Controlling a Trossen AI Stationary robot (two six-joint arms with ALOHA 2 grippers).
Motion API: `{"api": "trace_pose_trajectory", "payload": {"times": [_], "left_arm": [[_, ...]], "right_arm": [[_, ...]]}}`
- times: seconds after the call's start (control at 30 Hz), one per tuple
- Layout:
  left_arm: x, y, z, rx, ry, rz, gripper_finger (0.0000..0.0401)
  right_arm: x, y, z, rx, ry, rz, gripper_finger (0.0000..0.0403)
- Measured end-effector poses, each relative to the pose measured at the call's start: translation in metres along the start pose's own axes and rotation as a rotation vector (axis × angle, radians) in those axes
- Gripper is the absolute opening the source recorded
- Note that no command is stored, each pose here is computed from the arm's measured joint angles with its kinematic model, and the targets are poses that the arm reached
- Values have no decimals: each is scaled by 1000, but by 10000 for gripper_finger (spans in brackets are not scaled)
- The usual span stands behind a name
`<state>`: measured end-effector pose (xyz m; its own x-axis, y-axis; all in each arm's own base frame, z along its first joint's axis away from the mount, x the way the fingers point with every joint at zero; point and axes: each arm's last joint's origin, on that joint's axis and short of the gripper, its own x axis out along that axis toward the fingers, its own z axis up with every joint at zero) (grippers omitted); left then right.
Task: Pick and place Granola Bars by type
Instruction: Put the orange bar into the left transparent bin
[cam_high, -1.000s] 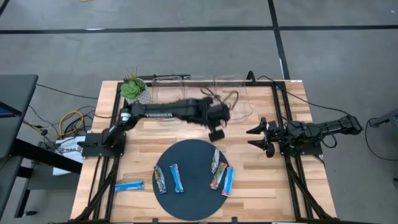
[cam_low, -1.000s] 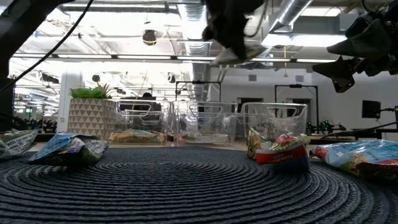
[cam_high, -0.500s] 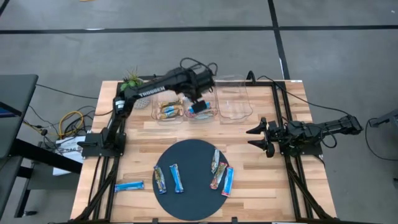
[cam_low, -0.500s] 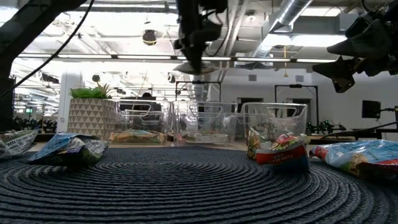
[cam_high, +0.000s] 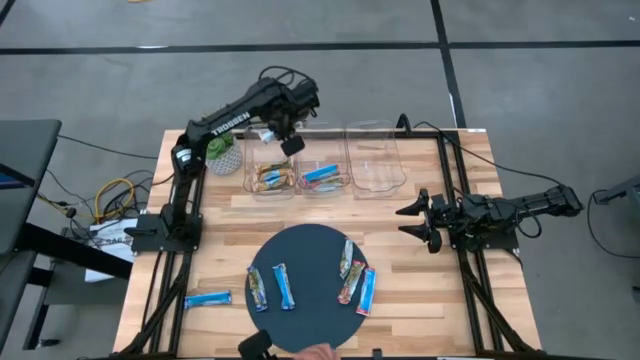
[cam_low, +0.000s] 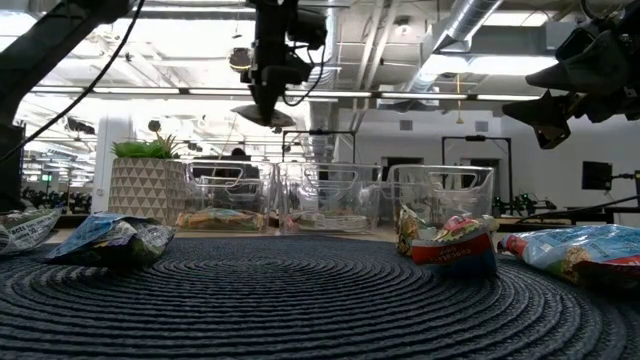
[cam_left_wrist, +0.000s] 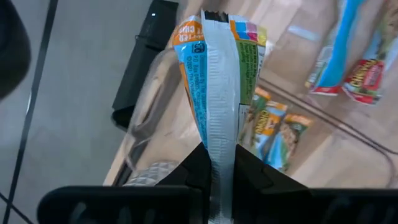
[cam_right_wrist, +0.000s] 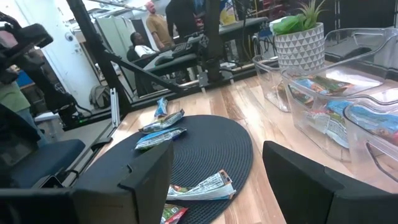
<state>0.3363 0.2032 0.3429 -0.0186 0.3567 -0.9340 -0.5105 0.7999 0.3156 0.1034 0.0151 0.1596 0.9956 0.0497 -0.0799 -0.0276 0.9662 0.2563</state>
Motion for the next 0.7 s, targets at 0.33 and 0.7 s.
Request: {"api": "trace_pose_trajectory", "payload": {"times": [0.33,0.7], "left_arm": [[2,15,-2,-5,5,-6,27],[44,9,-11,53,163,-34,27]], "right_arm": [[0,0,0,0,-1,0,244],[0,0,0,0,-1,0,244]]}}
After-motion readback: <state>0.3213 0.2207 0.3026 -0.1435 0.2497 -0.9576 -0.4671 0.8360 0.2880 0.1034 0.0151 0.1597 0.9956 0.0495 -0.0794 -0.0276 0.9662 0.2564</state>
